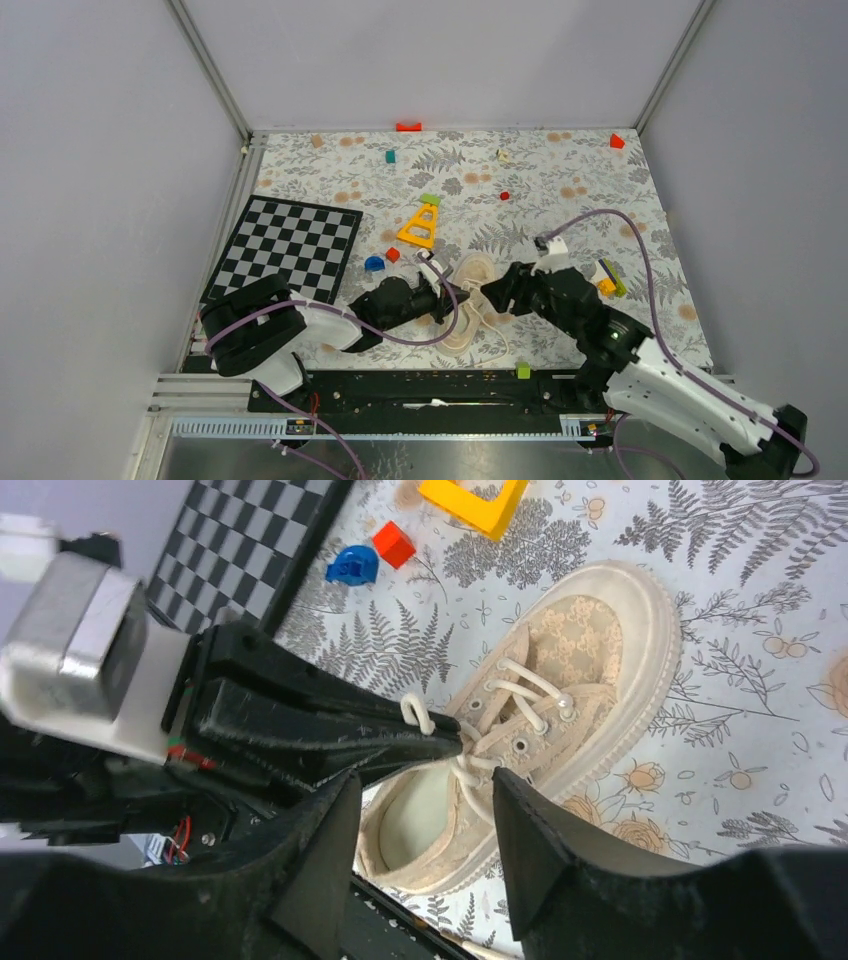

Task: Tie the shoes
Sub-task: Wrap the shoelace around the shoelace.

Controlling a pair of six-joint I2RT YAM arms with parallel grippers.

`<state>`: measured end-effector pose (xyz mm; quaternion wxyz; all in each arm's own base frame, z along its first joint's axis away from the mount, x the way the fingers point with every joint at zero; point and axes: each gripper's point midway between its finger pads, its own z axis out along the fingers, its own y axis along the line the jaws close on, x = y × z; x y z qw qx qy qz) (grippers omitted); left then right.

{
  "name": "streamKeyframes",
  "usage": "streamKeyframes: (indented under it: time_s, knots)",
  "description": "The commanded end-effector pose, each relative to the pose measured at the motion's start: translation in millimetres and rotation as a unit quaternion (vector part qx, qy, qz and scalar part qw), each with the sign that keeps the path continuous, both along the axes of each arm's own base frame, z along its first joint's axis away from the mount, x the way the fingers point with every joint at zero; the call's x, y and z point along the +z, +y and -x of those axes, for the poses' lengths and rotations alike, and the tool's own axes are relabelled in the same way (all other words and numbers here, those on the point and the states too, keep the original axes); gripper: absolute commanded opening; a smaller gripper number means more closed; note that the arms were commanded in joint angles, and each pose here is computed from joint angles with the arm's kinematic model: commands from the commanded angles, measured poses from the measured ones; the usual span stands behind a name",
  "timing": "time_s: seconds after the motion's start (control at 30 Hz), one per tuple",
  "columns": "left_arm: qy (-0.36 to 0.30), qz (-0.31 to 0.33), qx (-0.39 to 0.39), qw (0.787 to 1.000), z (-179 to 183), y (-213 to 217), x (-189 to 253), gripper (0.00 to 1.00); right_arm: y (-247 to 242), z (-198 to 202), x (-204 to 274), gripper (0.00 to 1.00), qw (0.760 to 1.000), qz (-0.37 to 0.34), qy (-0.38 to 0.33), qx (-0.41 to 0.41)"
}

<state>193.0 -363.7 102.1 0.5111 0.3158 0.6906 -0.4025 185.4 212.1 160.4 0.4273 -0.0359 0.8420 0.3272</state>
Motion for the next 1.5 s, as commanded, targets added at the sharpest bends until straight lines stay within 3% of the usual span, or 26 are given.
streamKeyframes:
  time_s: [0.0, 0.2, 0.47, 0.6, 0.83, 0.87, 0.9, 0.93, 0.97, 1.0, 1.03, 1.17, 1.23, 1.33, 1.43, 1.47]
  knots:
    - [-0.013, 0.044, 0.028, 0.999, -10, 2, 22, 0.0, -25, 22, -39, 0.54, 0.999, 0.049, 0.013, 0.015]
    - [-0.004, 0.051, 0.029, 0.998, -11, 0, 21, 0.0, -20, 44, -91, 0.53, 0.992, 0.067, 0.092, 0.05]
    - [0.004, 0.055, 0.021, 0.998, -8, -2, 21, 0.0, -5, 51, -119, 0.56, 0.985, 0.067, 0.134, 0.08]
    - [0.004, 0.056, 0.023, 0.998, -8, -2, 20, 0.0, -5, 53, -127, 0.44, 0.983, 0.069, 0.151, 0.073]
    - [0.0, 0.057, 0.024, 0.998, -7, 2, 21, 0.0, -16, 51, -133, 0.06, 0.982, 0.091, 0.162, 0.044]
    - [0.0, 0.056, 0.025, 0.998, -7, 3, 20, 0.0, -18, 49, -132, 0.05, 0.982, 0.094, 0.161, 0.038]
    - [0.0, 0.057, 0.025, 0.998, -7, 3, 21, 0.0, -21, 47, -131, 0.06, 0.983, 0.097, 0.156, 0.028]
    - [0.0, 0.056, 0.024, 0.998, -7, 4, 20, 0.0, -24, 45, -130, 0.21, 0.983, 0.099, 0.154, 0.02]
    - [0.0, 0.056, 0.024, 0.998, -6, 4, 20, 0.0, -25, 45, -128, 0.44, 0.983, 0.099, 0.155, 0.013]
    - [-0.001, 0.057, 0.023, 0.998, -6, 3, 21, 0.0, -27, 45, -129, 0.62, 0.983, 0.097, 0.156, 0.009]
    - [0.0, 0.057, 0.022, 0.998, -6, 3, 20, 0.0, -28, 46, -130, 0.73, 0.983, 0.097, 0.159, 0.004]
    - [0.001, 0.06, 0.019, 0.998, -5, 1, 21, 0.0, -30, 54, -138, 0.77, 0.979, 0.093, 0.182, 0.003]
    - [0.001, 0.06, 0.018, 0.998, -6, 0, 21, 0.0, -28, 58, -144, 0.72, 0.977, 0.085, 0.195, 0.005]
    - [0.001, 0.061, 0.016, 0.998, -6, -1, 22, 0.0, -26, 61, -149, 0.56, 0.976, 0.078, 0.204, 0.008]
    - [0.001, 0.061, 0.013, 0.998, -5, -2, 22, 0.0, -20, 64, -147, 0.31, 0.976, 0.065, 0.207, 0.021]
    - [0.0, 0.061, 0.012, 0.998, -5, -3, 22, 0.0, -22, 62, -144, 0.17, 0.977, 0.069, 0.202, 0.016]
